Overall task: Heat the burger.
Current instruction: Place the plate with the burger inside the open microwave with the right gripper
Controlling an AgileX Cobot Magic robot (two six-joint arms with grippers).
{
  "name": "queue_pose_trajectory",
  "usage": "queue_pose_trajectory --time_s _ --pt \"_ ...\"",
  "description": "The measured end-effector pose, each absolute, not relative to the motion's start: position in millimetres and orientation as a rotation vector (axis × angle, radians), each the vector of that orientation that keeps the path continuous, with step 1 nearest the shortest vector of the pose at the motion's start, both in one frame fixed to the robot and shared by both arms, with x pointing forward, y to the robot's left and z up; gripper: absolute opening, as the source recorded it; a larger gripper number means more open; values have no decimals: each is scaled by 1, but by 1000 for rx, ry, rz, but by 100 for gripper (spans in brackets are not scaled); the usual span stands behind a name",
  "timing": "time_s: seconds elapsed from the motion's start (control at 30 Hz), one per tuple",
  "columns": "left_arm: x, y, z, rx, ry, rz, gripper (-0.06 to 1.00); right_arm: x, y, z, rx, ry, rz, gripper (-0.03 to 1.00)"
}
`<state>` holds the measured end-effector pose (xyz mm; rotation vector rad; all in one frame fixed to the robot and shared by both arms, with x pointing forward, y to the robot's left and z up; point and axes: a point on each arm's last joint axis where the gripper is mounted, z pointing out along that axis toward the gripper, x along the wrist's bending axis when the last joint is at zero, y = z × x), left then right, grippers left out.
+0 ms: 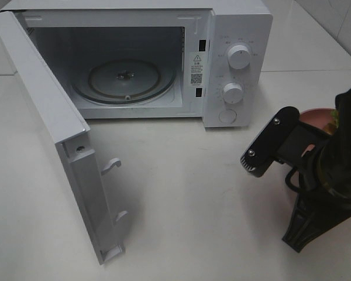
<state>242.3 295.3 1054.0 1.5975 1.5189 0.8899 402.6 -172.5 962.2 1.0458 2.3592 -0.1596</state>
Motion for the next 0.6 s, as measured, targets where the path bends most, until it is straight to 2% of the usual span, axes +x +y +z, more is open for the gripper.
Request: queue_pose_trajectory --time_s 0.6 --pt "242 295 1054 1597 1519 890 97 370 -137 964 570 2465 -109 6"
